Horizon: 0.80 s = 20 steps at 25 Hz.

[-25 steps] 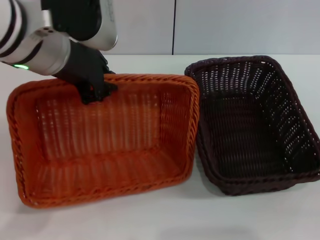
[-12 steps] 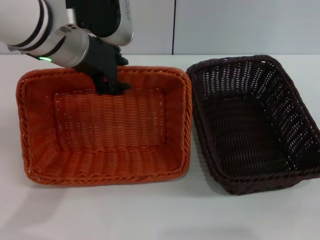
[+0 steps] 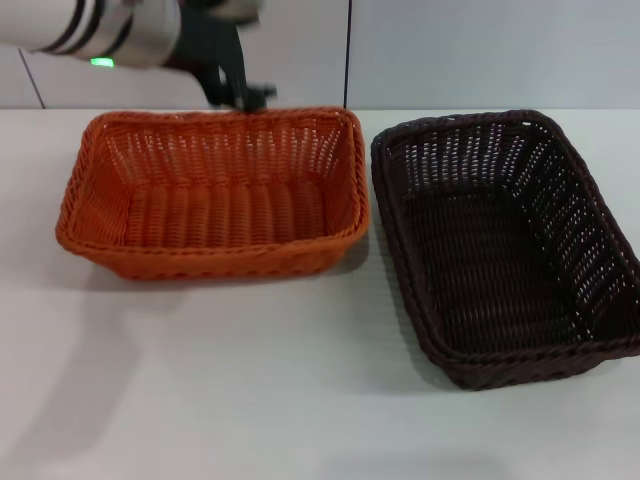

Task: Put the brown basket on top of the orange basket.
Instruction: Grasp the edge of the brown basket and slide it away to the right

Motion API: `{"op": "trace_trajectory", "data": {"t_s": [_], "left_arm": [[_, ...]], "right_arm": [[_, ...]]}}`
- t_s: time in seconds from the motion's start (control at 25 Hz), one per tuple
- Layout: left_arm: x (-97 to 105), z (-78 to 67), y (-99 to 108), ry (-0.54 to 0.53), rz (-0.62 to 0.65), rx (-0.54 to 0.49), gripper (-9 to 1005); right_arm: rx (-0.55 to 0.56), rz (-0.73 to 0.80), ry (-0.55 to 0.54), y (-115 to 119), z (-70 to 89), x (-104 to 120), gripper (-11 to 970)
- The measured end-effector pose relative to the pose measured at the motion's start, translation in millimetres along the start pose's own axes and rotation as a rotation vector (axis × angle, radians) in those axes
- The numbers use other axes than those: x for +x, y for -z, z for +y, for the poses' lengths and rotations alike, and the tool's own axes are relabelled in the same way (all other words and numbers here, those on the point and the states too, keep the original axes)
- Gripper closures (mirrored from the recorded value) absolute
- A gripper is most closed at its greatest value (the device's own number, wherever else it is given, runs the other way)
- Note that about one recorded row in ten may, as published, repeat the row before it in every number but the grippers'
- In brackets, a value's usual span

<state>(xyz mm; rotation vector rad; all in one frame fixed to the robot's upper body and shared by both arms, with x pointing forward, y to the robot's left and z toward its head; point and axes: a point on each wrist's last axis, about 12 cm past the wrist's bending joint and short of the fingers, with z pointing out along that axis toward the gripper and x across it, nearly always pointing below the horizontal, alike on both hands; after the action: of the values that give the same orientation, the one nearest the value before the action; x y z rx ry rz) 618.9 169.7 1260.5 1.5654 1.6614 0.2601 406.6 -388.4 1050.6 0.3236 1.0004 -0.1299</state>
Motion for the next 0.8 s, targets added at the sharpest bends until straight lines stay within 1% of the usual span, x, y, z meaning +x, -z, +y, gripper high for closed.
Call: {"op": "trace_trajectory", "data": {"t_s": [0.04,0.24,0.28,0.32,0.36,0.4,0.44,0.52,0.56,0.6,0.64,0.68,0.72,0.76,0.8], "left_arm": [[1.1,3.6,1.1,0.026,-0.017,-0.056,326],[1.1,3.6,1.1,0.026,-0.017,-0.056,233],[18.3,9.1,6.7,0.176,-0.121,-0.428,214],[47.7,-9.2,9.5,0.339,-0.261,-0.672,214],[58.5,-17.9,10.5,0.402,-0.318,-0.746,215],[74.7,-33.3,10.9,0.497,-0.398,-0.835,215],[85.6,-43.3,10.5,0.554,-0.436,-0.879,216],[109.6,-65.5,14.7,0.667,-0.548,-0.997,216],[109.6,-65.5,14.7,0.667,-0.548,-0.997,217],[137.8,-91.6,22.1,0.763,-0.681,-1.112,217],[147.0,-99.9,23.5,0.787,-0.707,-1.133,217],[159.5,-111.5,23.5,0.818,-0.721,-1.144,218],[159.5,-111.5,23.5,0.818,-0.721,-1.144,218],[172.1,-123.1,22.7,0.847,-0.717,-1.147,219],[193.2,-142.5,18.9,0.885,-0.673,-1.139,219]], "right_arm": [[0.000,0.000,0.000,0.1,-0.1,0.0,219],[0.003,0.006,0.000,1.2,0.0,0.5,220],[0.004,0.007,0.000,1.4,0.0,0.6,220],[0.005,0.009,0.000,1.6,0.1,0.9,220],[0.005,0.011,0.000,1.8,0.1,1.0,220],[0.006,0.012,0.002,2.0,0.3,1.3,220],[0.006,0.013,0.003,2.0,0.5,1.4,220],[0.004,0.012,0.003,1.6,1.1,1.7,220],[0.001,0.011,0.002,0.9,1.9,1.9,220],[-0.002,0.009,0.000,-0.1,2.7,2.1,220],[-0.007,0.006,-0.004,-1.6,4.2,2.6,220],[-0.012,0.003,-0.007,-3.3,5.6,3.1,220],[-0.023,-0.004,-0.013,-5.4,8.1,3.4,220],[-0.037,-0.011,-0.020,-7.5,10.8,3.5,220],[-0.058,-0.021,-0.029,-10.3,14.4,3.5,220]]}}
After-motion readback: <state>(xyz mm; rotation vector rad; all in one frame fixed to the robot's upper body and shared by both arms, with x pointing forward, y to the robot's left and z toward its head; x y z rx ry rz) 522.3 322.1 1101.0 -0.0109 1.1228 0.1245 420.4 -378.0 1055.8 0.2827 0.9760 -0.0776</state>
